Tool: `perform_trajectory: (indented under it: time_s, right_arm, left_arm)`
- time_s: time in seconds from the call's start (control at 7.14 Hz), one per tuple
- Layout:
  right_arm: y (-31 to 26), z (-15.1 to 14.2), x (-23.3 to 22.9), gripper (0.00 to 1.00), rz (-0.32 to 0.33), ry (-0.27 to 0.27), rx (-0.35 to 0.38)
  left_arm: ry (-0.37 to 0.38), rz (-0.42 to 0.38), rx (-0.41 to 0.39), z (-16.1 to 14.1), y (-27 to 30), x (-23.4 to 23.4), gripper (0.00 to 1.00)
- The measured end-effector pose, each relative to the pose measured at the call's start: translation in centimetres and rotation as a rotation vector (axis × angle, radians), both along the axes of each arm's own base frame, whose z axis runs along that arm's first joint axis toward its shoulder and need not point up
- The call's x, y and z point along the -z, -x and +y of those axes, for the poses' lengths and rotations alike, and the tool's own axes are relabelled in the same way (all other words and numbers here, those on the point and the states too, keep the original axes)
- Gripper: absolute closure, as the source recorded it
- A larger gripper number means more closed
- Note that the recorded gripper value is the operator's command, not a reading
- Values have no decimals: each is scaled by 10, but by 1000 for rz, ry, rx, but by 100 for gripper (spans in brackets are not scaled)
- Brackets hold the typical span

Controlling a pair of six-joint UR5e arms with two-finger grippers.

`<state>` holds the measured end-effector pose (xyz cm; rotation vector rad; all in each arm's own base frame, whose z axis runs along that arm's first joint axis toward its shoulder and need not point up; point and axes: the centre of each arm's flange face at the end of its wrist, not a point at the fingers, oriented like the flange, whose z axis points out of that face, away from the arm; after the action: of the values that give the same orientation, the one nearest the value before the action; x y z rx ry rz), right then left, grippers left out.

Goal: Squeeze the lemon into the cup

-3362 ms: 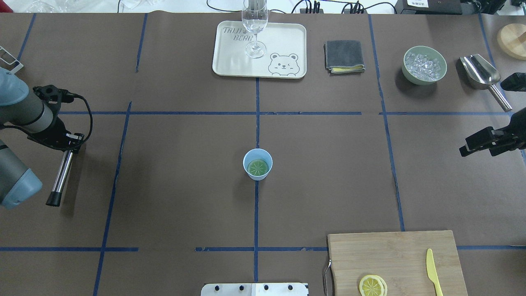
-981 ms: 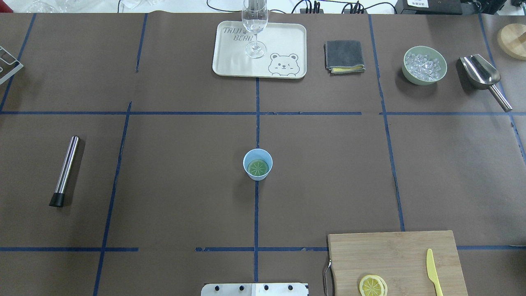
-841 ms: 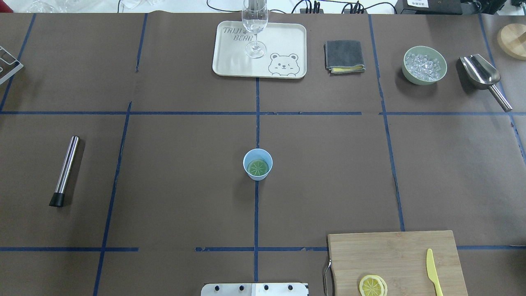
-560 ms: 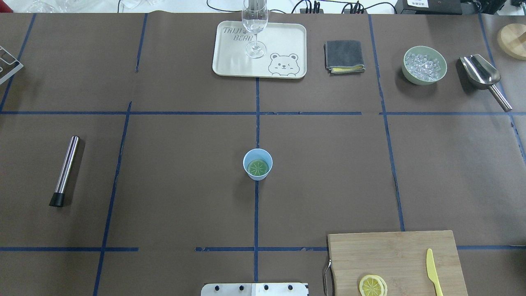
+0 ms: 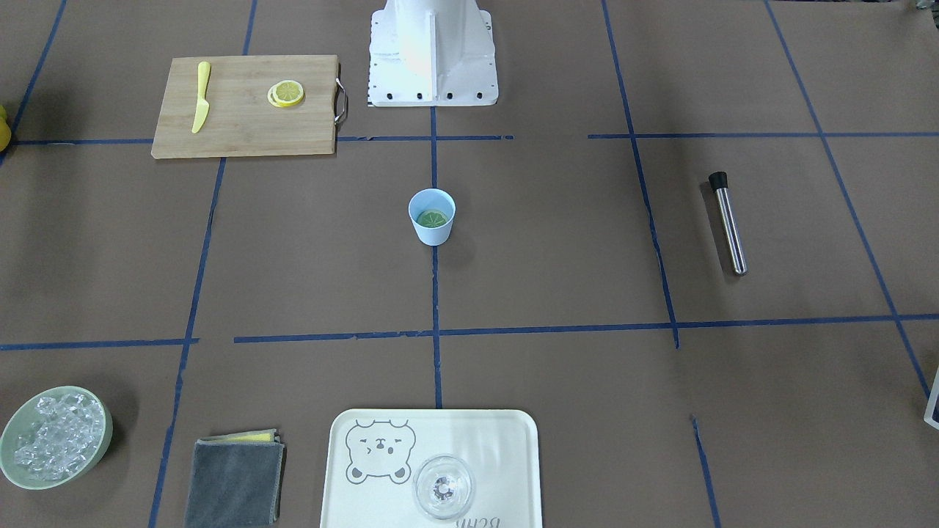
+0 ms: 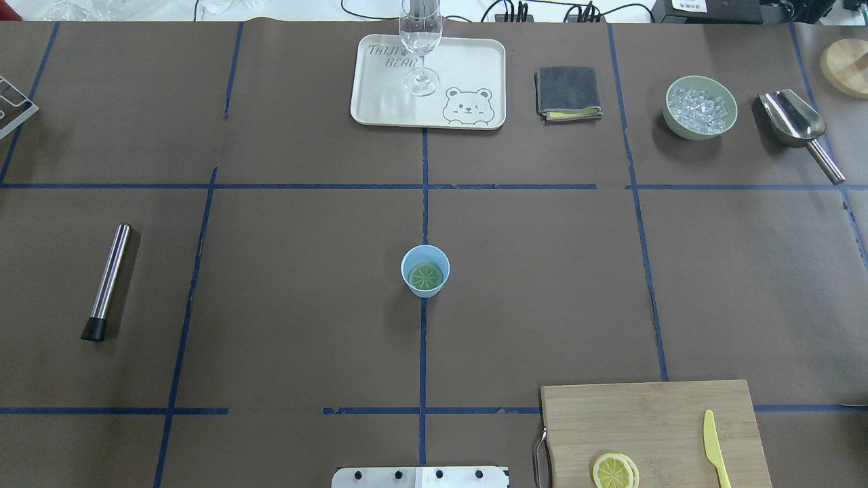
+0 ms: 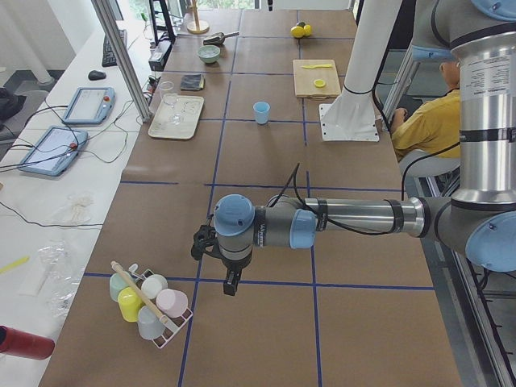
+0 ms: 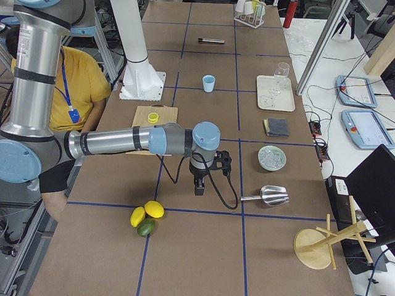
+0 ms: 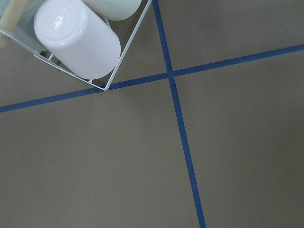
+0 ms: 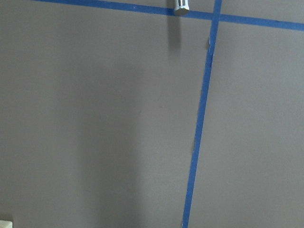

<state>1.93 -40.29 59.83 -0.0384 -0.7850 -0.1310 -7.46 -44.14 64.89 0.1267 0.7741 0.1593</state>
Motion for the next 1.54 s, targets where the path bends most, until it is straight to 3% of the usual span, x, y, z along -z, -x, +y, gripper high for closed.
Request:
perform_trajectory:
  time_s: [0.56, 1.54]
  right_arm:
    - [-2, 9, -18, 0, 3, 53, -17]
    - [-2, 6, -20, 0, 15, 96, -60]
  left_arm:
    - [3, -2, 1, 1, 1, -1, 0]
    - [12, -1, 2, 8, 1, -5, 0]
